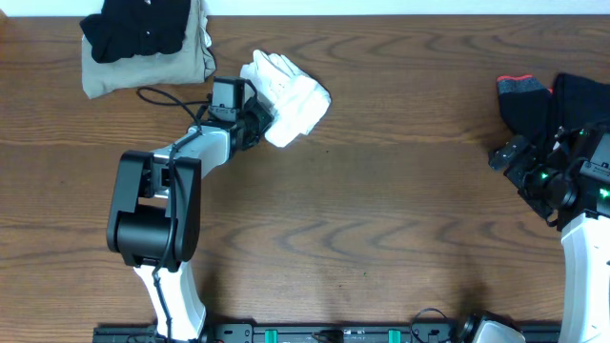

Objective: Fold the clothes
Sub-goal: 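Lift the bundle and carry it onto the top-left clothes stack, then lower the bundle onto the stack and press it down with the left gripper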

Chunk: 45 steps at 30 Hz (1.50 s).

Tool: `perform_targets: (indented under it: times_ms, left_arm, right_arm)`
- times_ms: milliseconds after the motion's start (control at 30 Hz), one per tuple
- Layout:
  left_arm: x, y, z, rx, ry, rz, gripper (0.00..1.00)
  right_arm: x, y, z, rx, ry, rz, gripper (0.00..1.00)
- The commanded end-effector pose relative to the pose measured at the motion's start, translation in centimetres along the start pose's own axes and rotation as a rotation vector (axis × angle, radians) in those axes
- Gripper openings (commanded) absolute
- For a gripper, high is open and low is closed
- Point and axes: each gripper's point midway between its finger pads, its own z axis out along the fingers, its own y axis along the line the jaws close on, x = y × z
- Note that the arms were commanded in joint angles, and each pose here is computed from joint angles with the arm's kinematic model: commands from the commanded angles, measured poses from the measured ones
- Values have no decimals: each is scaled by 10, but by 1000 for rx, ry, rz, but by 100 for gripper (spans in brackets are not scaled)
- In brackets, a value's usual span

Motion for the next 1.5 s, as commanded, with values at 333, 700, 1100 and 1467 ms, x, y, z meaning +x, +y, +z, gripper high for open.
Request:
perform_targets:
  times_ms: [333,700,1100,1467]
  left_arm:
    - [-82,-17,-46,-184,-331,388,6]
    - [-149,-52,-80,-143,-584,470,6]
    - [-248,-102,-171,-91,-912,493,6]
    - [-300,-75,-215,-125,-1043,333,6]
  right_arm:
    - [-5,-1,-3,3,-13,-4,99]
    - [-5,-1,-3,3,-13,-4,99]
    - [-5,-1,-3,3,-13,-4,99]
    - [-5,-1,-3,3,-13,-4,99]
